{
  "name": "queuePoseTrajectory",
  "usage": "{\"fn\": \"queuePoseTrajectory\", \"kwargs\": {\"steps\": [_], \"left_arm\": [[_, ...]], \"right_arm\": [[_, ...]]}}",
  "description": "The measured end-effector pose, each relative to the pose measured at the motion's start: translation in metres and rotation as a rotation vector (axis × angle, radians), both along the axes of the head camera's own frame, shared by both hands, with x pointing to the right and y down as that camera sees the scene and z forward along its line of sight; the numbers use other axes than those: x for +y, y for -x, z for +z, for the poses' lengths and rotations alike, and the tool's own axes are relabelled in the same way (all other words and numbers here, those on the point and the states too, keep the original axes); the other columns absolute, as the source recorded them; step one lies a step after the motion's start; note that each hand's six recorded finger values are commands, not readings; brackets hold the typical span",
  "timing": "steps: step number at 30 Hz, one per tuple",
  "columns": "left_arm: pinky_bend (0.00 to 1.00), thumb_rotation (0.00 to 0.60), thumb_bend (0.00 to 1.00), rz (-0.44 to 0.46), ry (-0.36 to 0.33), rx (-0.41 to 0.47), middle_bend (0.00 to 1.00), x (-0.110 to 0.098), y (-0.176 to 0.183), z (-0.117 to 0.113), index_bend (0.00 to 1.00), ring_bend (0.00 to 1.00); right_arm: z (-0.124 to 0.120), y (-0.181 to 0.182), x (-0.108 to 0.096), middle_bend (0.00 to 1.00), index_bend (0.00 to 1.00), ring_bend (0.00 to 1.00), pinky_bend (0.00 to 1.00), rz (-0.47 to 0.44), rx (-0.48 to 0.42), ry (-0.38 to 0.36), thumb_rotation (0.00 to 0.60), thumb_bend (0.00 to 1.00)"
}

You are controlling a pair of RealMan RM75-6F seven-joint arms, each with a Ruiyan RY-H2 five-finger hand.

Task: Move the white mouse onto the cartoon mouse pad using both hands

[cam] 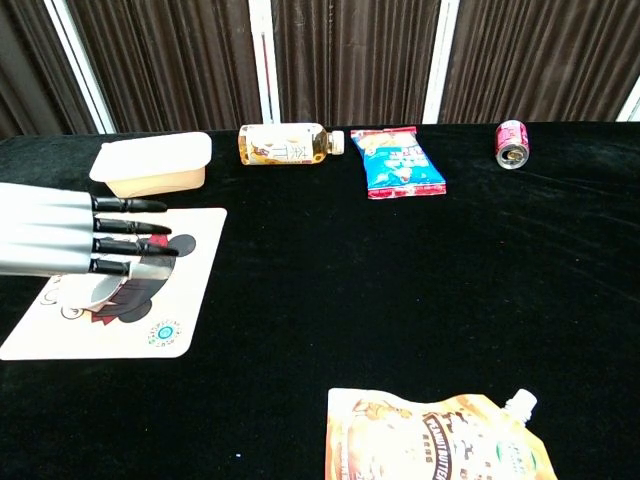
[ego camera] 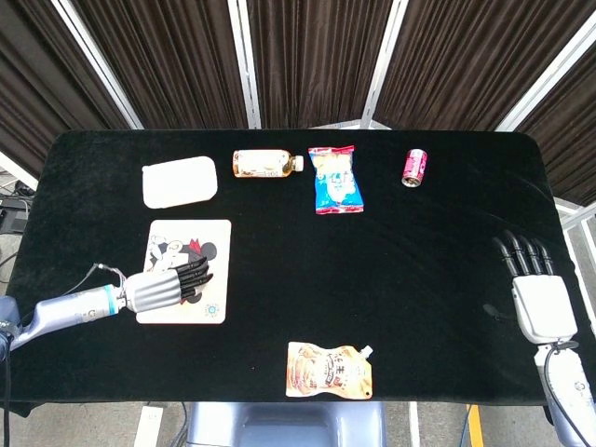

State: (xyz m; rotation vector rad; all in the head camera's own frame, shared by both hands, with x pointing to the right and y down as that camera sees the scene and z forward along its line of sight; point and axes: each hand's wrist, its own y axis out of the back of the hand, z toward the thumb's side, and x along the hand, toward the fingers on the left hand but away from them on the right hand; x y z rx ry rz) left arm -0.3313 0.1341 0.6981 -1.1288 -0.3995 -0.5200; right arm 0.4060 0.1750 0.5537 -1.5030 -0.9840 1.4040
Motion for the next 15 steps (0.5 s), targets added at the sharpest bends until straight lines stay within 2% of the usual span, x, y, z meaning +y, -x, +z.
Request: {"fn": "queuePoseTrajectory", "kwargs": {"steps": [4,7,10,15], "left_arm": [[0.0,0.6,0.02,-0.075,-0.03,0.045,0.0,-0.005,0.002,-0.014,0.0,0.0],[0.0,0.6,0.03,-0.168,-0.05,0.104,0.0,-0.011,0.004,-0.03,0.0,0.0],[0.0,0.6,0.03,-0.304,-0.061,0.185,0.0,-0.016,0.008,-0.049,0.0,0.0],[0.0,0.6,0.02,-0.608,-0.031,0.335,0.0,-0.013,0.024,-0.085,0.0,0.0]], "right_arm": [[0.0,0.0,0.001,0.0,0.0,0.0,0.0,-0.001,-0.006,0.003,0.6,0.0],[-0.001,0.0,0.001,0.0,0.0,0.0,0.0,-0.002,-0.011,0.002,0.6,0.0],[-0.003,0.001,0.001,0.0,0.0,0.0,0.0,-0.007,-0.017,-0.002,0.6,0.0],[-0.007,0.005,0.005,0.0,0.0,0.0,0.0,-0.027,-0.022,-0.011,0.6,0.0]]}}
